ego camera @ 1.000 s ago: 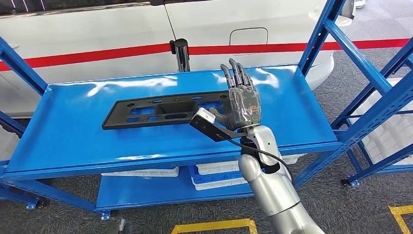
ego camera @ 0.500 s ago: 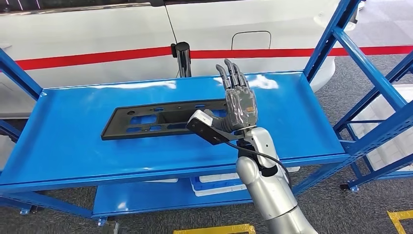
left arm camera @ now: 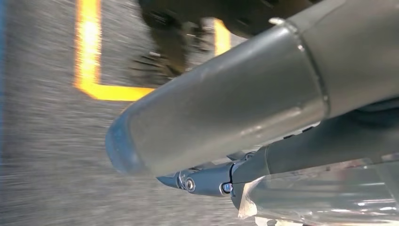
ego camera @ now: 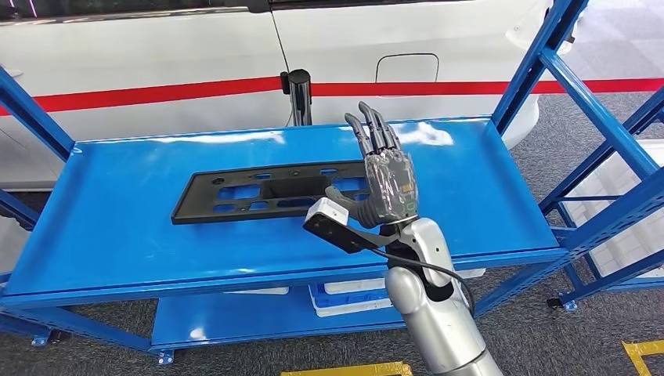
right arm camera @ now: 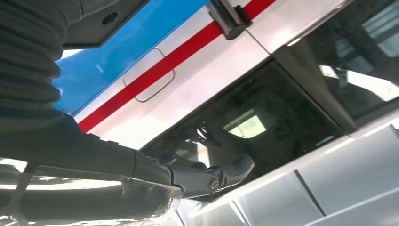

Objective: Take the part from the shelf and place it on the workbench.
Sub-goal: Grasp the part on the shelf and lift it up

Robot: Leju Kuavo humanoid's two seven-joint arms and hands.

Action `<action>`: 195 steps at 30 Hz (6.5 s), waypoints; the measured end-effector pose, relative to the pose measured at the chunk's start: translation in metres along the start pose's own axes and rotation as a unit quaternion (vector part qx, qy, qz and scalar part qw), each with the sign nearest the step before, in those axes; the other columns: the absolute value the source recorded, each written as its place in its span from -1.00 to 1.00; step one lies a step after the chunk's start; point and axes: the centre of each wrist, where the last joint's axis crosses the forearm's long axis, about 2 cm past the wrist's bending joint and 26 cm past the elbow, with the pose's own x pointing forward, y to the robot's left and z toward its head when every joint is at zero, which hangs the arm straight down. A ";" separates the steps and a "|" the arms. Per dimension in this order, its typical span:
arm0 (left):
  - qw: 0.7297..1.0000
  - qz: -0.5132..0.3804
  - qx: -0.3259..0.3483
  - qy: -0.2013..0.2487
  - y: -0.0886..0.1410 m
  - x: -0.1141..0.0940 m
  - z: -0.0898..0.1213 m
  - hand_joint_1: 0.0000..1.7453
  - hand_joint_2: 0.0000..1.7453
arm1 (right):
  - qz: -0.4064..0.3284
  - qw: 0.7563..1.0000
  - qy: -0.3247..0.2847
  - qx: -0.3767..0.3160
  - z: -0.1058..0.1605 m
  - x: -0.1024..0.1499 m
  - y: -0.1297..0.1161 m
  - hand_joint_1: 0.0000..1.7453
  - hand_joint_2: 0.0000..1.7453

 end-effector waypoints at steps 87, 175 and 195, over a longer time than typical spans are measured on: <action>0.989 0.014 0.061 0.131 0.015 -0.026 0.007 -1.00 -1.00 | 0.189 0.964 0.062 0.176 0.019 -0.052 0.082 1.00 1.00; 0.999 -0.008 -0.007 0.037 0.001 -0.020 0.007 -1.00 1.00 | -0.031 0.987 -0.113 -0.113 -0.001 0.042 -0.055 1.00 1.00; 0.998 0.015 0.038 0.052 0.004 -0.022 0.007 -1.00 1.00 | -0.081 0.982 -0.100 -0.136 -0.010 0.059 -0.054 1.00 1.00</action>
